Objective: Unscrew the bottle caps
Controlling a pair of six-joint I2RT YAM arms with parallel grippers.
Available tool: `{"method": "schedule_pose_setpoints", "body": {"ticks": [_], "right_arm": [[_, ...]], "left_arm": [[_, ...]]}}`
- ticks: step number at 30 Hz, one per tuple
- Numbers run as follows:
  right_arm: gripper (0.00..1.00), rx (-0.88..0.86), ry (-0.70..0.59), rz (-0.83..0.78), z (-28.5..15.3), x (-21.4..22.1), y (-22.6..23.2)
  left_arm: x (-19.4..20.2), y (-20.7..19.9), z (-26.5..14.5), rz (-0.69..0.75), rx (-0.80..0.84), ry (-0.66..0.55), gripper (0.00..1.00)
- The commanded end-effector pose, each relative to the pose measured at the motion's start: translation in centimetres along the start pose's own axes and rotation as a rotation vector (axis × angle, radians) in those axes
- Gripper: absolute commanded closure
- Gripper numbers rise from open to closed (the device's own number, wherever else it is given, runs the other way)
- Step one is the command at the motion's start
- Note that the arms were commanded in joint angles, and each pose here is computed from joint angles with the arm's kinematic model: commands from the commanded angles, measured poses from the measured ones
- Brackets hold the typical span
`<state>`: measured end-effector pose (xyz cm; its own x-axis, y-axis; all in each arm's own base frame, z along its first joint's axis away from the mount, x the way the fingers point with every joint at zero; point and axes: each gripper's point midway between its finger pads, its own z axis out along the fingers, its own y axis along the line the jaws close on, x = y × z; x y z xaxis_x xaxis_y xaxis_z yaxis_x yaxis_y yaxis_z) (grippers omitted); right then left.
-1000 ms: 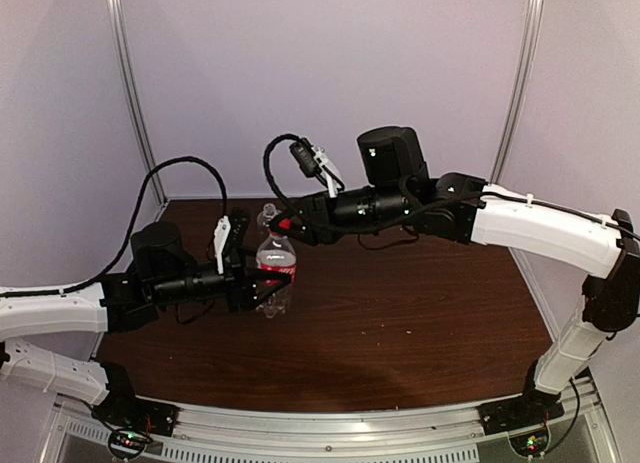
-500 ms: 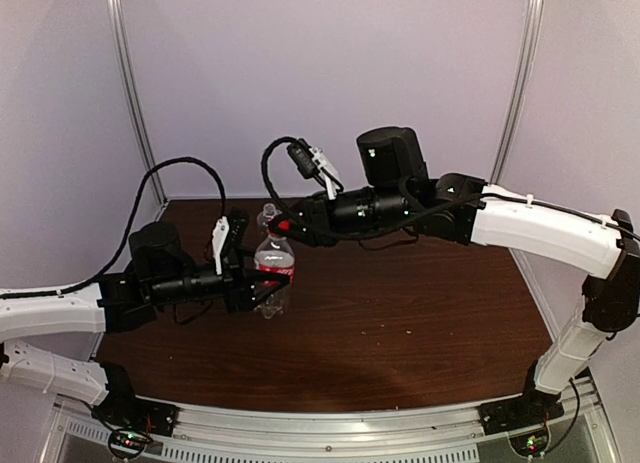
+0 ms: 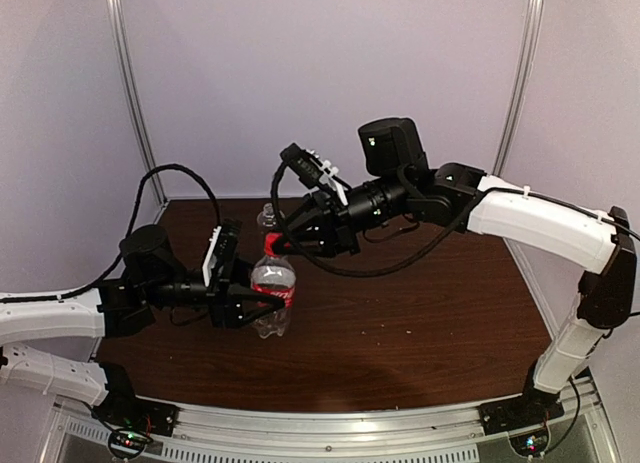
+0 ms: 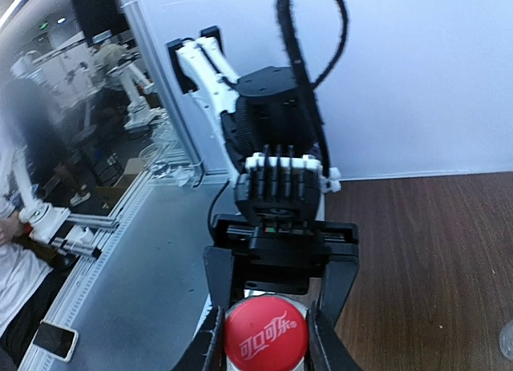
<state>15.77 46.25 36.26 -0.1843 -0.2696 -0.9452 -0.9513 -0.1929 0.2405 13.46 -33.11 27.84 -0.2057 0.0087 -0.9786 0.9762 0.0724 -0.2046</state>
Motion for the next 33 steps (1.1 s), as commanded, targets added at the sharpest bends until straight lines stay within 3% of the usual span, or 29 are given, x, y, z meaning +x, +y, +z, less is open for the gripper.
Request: {"method": "schedule_pose_setpoints", "body": {"ticks": [1,10,18,27,33], "right_arm": [[0.83,-0.248,0.053,-0.095,0.2,1.6,2.5],[0.81,-0.247,0.055,-0.086,0.1,2.2,2.0],[0.72,-0.019,0.022,-0.042,-0.5,1.3,-0.7],[0.37,0.072,0.003,0.009,-1.3,0.9,-1.2],[0.28,0.151,-0.019,0.049,-2.3,-0.1,-1.2]], "left_arm": [[-3.0,-4.3,-0.5,0.068,0.229,-0.100,0.70],[-2.6,-4.3,-0.3,0.062,0.246,-0.098,0.70],[-2.2,-3.3,0.1,0.060,0.198,-0.091,0.70],[-2.4,-2.1,0.2,0.061,0.122,-0.097,0.70],[-2.6,-0.5,0.3,0.065,0.026,-0.084,0.70]]}}
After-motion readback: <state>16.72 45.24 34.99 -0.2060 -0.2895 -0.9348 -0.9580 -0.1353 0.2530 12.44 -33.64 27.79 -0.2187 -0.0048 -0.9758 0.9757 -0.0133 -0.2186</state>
